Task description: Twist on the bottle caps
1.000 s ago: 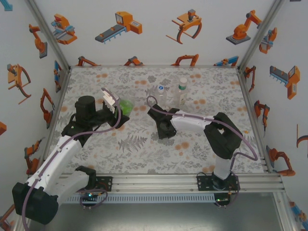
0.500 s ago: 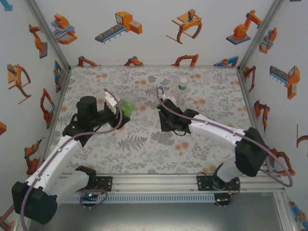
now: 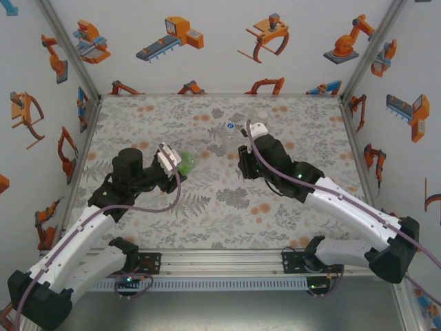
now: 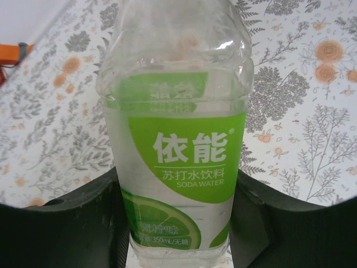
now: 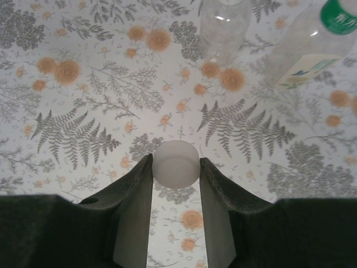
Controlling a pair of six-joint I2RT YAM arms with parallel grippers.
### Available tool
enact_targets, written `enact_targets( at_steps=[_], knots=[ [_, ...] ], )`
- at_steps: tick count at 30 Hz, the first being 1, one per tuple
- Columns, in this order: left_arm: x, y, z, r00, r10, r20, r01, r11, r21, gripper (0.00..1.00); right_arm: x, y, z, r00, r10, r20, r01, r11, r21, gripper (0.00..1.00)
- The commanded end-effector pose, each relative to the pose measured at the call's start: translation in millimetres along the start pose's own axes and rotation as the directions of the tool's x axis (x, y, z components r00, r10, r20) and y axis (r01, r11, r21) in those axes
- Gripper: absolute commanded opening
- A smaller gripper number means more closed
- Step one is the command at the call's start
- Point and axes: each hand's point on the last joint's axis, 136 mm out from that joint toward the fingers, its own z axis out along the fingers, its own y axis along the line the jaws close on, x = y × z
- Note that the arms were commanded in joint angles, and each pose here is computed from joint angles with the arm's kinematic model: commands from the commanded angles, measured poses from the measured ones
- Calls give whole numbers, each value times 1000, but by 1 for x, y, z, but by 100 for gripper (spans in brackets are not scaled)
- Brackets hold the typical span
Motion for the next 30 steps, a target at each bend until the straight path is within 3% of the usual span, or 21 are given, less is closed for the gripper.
enact_targets(
  at_steps=[1,9,22,30],
  knots=[
    [-11,2,-8,994,109,12,-108,994,-23,0,-12,-8,-15,995,-93,38,92,995,42,9],
    [-13,-21,-3,951,308,16,-309,948,79,0,-26,-6,-28,985,-139,98,137,990,21,6],
    [4,-18,3,959,282,21,-283,959,19,0,-54,1,-51,958,-198,206,204,979,-8,2],
    [-4,-36,1,950,296,98,-305,947,98,0,-65,24,-65,926,-268,268,306,945,-114,0]
  ],
)
